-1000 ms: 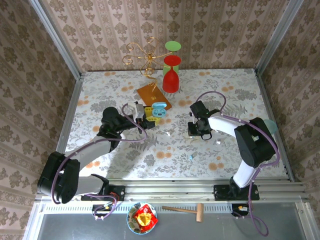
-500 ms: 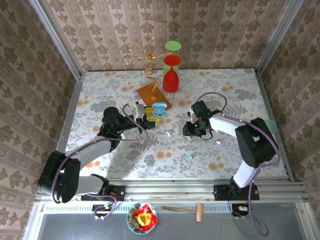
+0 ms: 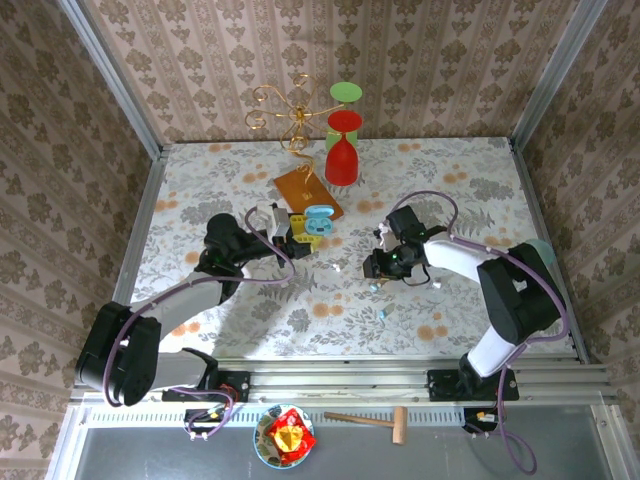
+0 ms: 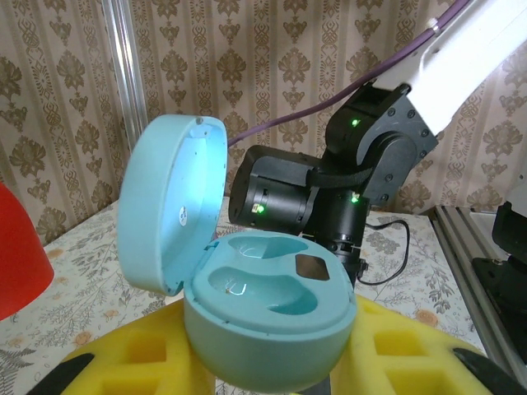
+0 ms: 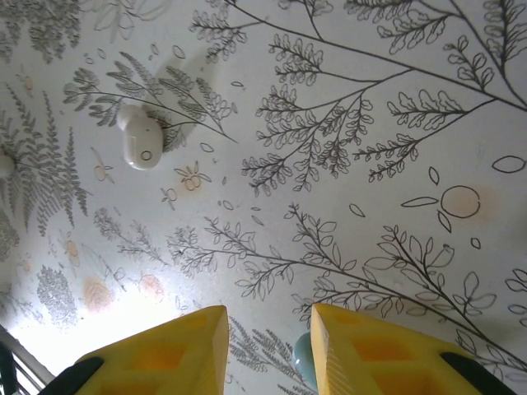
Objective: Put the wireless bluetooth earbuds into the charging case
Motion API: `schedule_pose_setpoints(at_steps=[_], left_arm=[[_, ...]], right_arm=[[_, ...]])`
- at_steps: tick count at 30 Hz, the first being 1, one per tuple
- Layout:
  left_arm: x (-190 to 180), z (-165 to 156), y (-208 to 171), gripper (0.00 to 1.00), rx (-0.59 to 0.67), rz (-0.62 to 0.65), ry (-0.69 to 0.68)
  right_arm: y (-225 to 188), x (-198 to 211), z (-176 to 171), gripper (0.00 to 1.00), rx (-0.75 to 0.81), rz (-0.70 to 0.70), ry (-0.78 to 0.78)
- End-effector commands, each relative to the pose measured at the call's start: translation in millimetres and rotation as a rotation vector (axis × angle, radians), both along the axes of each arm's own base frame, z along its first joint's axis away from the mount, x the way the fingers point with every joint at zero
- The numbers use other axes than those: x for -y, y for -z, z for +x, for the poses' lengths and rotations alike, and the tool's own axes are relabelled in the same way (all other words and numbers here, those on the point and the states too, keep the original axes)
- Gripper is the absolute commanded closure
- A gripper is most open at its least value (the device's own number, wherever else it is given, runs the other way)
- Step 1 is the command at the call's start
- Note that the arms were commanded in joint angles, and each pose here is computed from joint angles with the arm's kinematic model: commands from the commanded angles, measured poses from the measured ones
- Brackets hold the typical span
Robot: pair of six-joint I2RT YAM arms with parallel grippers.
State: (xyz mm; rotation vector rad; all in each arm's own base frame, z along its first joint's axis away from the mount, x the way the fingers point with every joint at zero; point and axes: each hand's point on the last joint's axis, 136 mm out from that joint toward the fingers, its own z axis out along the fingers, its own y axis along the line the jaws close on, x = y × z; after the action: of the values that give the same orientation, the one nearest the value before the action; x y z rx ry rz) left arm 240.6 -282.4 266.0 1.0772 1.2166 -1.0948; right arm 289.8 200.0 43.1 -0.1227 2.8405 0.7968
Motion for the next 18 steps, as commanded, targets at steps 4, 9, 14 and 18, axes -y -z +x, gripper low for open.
schedule_pose_setpoints(at_steps=[4,9,14,18], left_arm=[[2.8,-0.8,-5.7,0.73,0.043,-0.005,0.011],[1.4,-1.2,-7.1,0.73,0.048,-0.007,0.002],[-0.5,-1.6,-6.0,0.73,0.051,0.0,-0.013],[-1.9,-1.8,-6.6,0.73,0.052,0.001,-0.021]], right_arm=[[-15.5,15.8,-1.4,0.68,0.08,-0.113,-0.028],[-10.9,29.7,-0.5,0.68,0.101,-0.27,-0.077],[-5.5,27.5,-11.2,0.7,0.092,-0.413,-0.184],[-5.0,21.3,-13.6,0.71,0.107,-0.487,-0.241]])
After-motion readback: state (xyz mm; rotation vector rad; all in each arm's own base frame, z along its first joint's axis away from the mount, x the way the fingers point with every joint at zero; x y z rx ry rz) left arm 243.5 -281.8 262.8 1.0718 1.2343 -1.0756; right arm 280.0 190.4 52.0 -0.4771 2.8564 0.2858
